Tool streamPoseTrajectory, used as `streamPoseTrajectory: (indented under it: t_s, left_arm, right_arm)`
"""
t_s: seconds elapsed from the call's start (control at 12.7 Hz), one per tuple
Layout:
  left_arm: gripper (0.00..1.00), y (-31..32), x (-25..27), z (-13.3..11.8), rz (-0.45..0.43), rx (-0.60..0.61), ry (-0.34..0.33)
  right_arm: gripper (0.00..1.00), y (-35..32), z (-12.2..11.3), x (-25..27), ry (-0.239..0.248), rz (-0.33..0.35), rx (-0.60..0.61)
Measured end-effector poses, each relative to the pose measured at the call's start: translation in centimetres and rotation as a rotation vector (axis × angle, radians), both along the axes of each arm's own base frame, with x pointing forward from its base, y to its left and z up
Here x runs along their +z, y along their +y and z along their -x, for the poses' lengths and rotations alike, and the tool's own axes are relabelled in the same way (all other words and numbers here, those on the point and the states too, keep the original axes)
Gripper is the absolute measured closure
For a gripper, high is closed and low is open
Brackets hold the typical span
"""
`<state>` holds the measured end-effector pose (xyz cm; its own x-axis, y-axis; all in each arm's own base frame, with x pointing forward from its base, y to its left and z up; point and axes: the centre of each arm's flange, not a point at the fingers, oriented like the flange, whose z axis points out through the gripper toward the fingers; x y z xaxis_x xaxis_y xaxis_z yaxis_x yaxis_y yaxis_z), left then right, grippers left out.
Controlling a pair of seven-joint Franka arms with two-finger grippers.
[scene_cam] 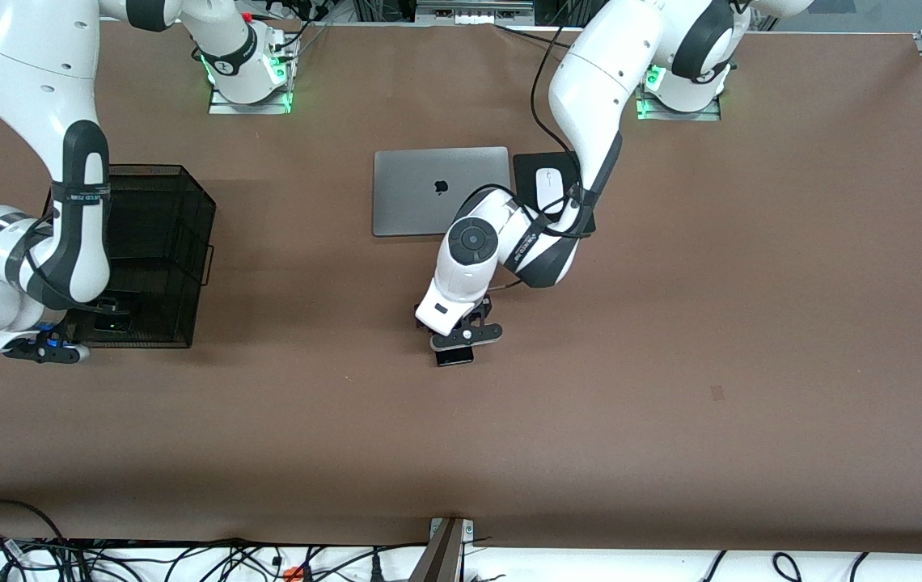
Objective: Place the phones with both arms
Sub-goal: 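Release the flip phone in the basket while the left gripper sets bar phone down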
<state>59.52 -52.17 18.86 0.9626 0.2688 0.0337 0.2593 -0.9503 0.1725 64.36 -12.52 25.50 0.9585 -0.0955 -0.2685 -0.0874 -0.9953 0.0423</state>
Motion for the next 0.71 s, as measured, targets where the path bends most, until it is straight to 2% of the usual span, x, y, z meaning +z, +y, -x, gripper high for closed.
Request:
streamPoseTrajectory:
  t_s: [0.16,0.39,0.63,0.71]
  left_arm:
    - [0.21,0.0,-0.6,0.0,-0.002,0.01,0.001]
    - [0.21,-0.3,-1.3,0.5,-0.013,-0.015,0.002]
    - [0.2,-0.6,-1.3,0.8,-0.018,-0.034,-0.007]
    - [0.15,-0.7,-1.2,0.7,-0.018,-0.036,-0.012]
  right_arm:
    - [0.0,1.8,-1.2,2.1,0.012,-0.017,0.013]
    - [0.0,6.4,-3.6,8.4,0.017,-0.014,0.052]
    - [0.0,12.5,-5.1,14.3,-0.03,0.015,0.123]
    - [0.0,14.7,-5.3,15.4,-0.047,0.017,0.142]
